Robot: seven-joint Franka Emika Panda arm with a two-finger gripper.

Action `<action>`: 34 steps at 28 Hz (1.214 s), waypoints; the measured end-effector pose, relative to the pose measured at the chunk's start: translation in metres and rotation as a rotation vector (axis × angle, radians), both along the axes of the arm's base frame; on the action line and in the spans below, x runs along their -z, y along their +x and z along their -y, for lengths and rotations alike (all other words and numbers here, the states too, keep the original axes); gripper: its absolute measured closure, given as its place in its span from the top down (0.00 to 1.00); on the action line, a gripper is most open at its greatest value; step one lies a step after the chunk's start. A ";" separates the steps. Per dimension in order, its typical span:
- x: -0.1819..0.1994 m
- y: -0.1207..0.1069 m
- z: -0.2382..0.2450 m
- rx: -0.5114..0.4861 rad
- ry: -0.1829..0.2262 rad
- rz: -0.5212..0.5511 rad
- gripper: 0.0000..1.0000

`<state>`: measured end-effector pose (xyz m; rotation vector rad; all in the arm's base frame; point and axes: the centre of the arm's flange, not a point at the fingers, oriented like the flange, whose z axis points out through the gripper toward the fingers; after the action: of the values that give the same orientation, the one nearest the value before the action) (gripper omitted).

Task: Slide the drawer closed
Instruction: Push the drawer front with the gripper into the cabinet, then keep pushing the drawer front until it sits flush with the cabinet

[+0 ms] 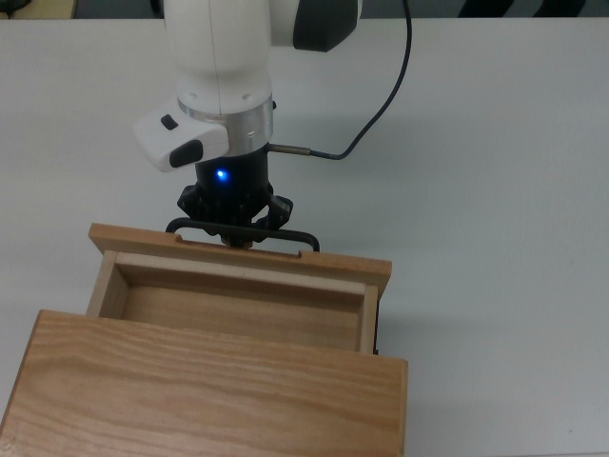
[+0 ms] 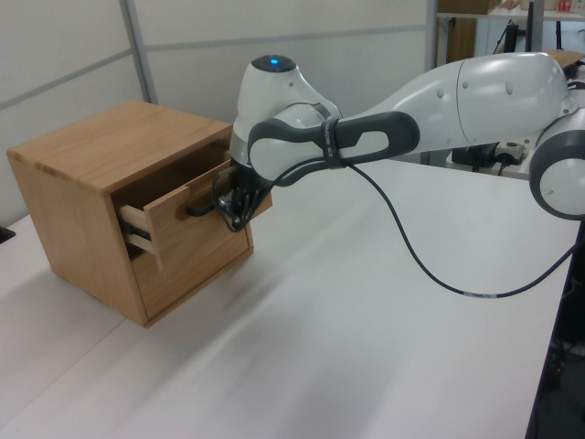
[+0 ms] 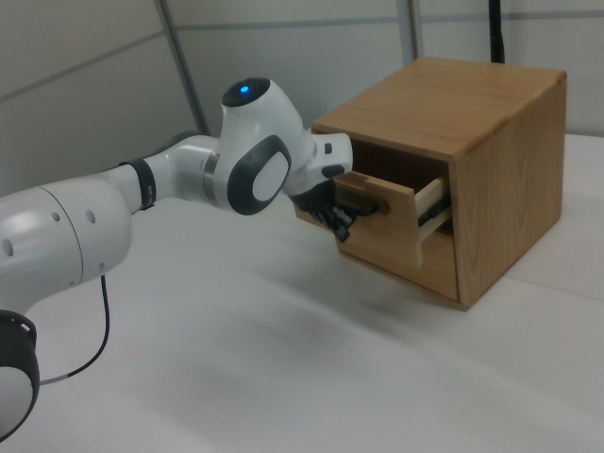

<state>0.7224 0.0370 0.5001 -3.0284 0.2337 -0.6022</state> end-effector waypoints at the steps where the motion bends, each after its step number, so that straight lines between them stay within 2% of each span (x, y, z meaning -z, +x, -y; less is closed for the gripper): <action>1: -0.004 0.001 0.000 0.000 0.000 0.008 0.01; 11: -0.039 0.006 0.011 0.016 0.002 0.103 0.01; 17: -0.051 0.012 0.014 0.017 0.005 0.215 0.01; 24: -0.057 0.018 0.014 -0.033 -0.023 0.322 0.01; 34: -0.049 0.022 0.013 -0.054 -0.036 0.345 0.01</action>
<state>0.7447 0.0236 0.5494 -2.8855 0.1265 -1.1144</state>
